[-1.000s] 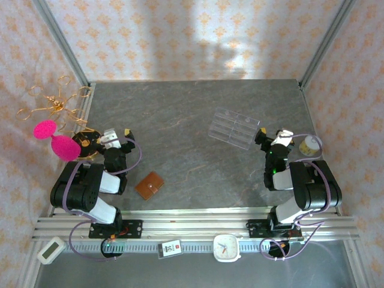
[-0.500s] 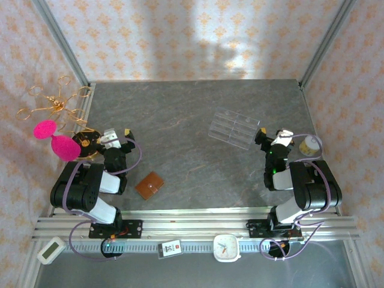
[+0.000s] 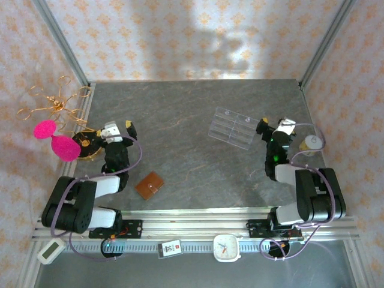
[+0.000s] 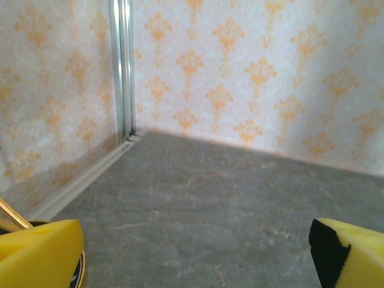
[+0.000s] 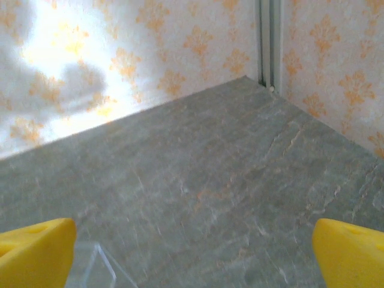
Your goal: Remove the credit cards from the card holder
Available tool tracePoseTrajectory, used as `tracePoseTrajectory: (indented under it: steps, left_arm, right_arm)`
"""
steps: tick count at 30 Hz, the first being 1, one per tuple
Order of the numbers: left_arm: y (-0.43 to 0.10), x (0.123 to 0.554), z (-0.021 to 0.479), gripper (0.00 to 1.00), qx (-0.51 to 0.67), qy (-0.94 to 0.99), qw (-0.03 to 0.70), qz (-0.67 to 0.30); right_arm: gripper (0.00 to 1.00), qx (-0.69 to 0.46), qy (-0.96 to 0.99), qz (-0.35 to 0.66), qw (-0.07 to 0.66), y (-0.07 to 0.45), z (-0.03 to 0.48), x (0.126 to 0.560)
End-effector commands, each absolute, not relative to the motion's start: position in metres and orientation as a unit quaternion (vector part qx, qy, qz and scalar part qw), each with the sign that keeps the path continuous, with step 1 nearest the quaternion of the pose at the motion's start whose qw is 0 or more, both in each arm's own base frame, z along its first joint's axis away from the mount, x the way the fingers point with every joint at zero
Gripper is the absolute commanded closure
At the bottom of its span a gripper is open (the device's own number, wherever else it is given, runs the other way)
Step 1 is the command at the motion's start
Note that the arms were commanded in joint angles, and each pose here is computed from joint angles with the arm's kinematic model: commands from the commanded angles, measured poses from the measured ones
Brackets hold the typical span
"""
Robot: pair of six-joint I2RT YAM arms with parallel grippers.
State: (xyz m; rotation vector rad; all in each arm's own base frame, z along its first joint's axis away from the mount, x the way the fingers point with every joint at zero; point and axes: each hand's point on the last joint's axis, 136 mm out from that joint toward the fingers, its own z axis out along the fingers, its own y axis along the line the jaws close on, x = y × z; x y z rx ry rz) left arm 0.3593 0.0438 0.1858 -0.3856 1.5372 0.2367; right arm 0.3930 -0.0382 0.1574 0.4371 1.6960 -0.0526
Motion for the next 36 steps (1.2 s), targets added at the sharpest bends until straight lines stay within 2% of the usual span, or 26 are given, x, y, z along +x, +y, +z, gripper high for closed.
tracePoseTrajectory:
  steps: [1, 3, 5, 9, 12, 15, 19, 23, 27, 30, 34, 36]
  left_arm:
    - [0.052, 0.352, 0.198, 0.01, -0.215, 0.685, 0.685, 0.120]
    - [0.048, 0.350, 0.214, 0.01, -0.229, 0.674, 0.696, 0.094]
    - [0.046, 0.346, 0.230, 0.01, -0.256, 0.656, 0.708, 0.053]
    - [0.026, 0.339, 0.260, 0.01, -0.274, 0.625, 0.727, -0.074]
    - [0.009, 0.333, 0.276, 0.01, -0.261, 0.614, 0.729, -0.152]
    - [-0.002, 0.325, 0.289, 0.01, -0.255, 0.601, 0.729, -0.205]
    - [0.000, 0.312, 0.301, 0.01, -0.309, 0.555, 0.717, -0.288]
    - [-0.009, 0.297, 0.317, 0.01, -0.299, 0.515, 0.715, -0.367]
    - [-0.035, 0.285, 0.339, 0.01, -0.213, 0.508, 0.725, -0.414]
    - [-0.038, 0.288, 0.334, 0.01, -0.218, 0.516, 0.710, -0.426]
    - [-0.040, 0.286, 0.327, 0.01, -0.220, 0.513, 0.703, -0.441]
    - [-0.042, 0.288, 0.323, 0.04, -0.219, 0.523, 0.697, -0.439]
  right_arm:
    - [0.00, 0.264, 0.741, -0.050, 0.615, -0.058, 0.158, 0.378]
    - [0.00, 0.341, 0.701, -0.038, 0.626, -0.073, 0.172, 0.369]
    - [0.00, 0.453, 0.659, 0.012, 0.600, -0.088, 0.170, 0.360]
    - [0.00, 0.380, 0.688, 0.124, 0.606, -0.055, 0.179, 0.376]
    - [0.01, 0.328, 0.746, 0.149, 0.560, -0.030, 0.171, 0.387]
    - [0.18, 0.261, 0.796, 0.203, 0.507, 0.005, 0.156, 0.391]
    - [0.29, 0.225, 0.824, 0.241, 0.460, 0.028, 0.135, 0.384]
    - [0.41, 0.212, 0.839, 0.241, 0.439, 0.036, 0.123, 0.380]
    - [0.46, 0.210, 0.854, 0.231, 0.417, 0.038, 0.108, 0.383]
    - [0.51, 0.217, 0.863, 0.221, 0.399, 0.037, 0.095, 0.388]
    - [0.53, 0.226, 0.868, 0.209, 0.389, 0.035, 0.084, 0.392]
    - [0.57, 0.228, 0.871, 0.207, 0.383, 0.035, 0.079, 0.395]
